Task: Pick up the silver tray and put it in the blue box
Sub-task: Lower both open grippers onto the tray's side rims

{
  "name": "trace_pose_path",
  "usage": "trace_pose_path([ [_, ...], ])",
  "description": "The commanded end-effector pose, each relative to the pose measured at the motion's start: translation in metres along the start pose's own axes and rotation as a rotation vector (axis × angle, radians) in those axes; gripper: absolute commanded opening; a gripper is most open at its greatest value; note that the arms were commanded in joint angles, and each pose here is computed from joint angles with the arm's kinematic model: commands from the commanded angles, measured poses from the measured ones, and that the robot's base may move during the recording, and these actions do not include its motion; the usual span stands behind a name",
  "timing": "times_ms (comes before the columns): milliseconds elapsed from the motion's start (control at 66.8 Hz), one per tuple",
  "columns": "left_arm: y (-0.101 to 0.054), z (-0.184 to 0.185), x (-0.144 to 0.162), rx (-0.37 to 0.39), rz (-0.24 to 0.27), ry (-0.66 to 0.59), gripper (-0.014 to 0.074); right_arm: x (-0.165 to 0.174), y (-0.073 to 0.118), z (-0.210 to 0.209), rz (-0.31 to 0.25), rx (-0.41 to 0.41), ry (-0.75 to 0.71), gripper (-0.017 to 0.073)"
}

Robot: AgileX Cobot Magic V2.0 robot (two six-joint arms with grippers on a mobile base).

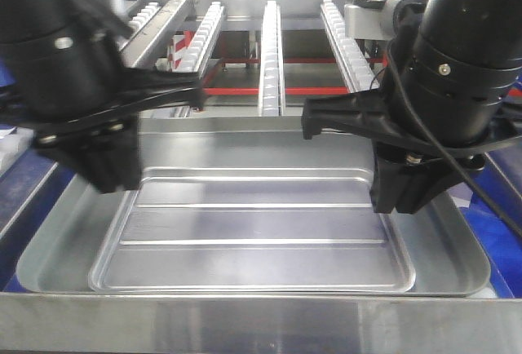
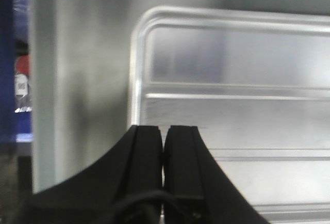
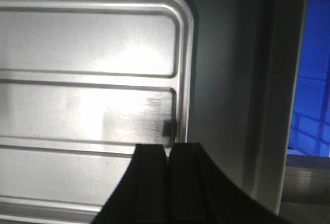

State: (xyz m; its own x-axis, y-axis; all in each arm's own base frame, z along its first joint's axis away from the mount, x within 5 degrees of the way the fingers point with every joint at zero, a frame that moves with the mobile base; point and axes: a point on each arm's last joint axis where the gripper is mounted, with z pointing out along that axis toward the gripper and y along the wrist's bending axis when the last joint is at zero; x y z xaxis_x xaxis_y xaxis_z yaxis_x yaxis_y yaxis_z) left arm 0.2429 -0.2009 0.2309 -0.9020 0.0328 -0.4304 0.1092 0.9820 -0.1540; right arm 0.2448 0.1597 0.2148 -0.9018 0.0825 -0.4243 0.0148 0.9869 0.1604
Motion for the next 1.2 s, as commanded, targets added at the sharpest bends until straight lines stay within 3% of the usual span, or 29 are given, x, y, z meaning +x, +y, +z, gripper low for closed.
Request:
trace_pose_path([
  [0,-0.006,-0.013,-0.007,0.031,-0.001,-0.048,-0.0007,-0.015,0.000,-0.015,0.038,-0.044,-0.069,0.0058],
  [165,0.000,-0.012,-0.004,-0.031,0.016,-0.009,-0.0007,-0.015,-0.003,-0.015,0.034,-0.033,-0.060,0.0058],
  [299,0.002,-0.008,-0.001,-0.036,-0.001,-0.008,-0.0007,-0.012,0.001,-0.015,-0.004,-0.037,-0.056,0.0058],
  [928,0.002,0.000,0.003,-0.011,0.012,-0.025,-0.0007,-0.013,0.000,-0.015,-0.002,-0.038,-0.059,0.0063],
  [1183,0.003,0.000,0.004,-0.030,0.021,-0.016,-0.0002,-0.013,0.001,-0.015,-0.002,-0.044,-0.064,0.0274],
])
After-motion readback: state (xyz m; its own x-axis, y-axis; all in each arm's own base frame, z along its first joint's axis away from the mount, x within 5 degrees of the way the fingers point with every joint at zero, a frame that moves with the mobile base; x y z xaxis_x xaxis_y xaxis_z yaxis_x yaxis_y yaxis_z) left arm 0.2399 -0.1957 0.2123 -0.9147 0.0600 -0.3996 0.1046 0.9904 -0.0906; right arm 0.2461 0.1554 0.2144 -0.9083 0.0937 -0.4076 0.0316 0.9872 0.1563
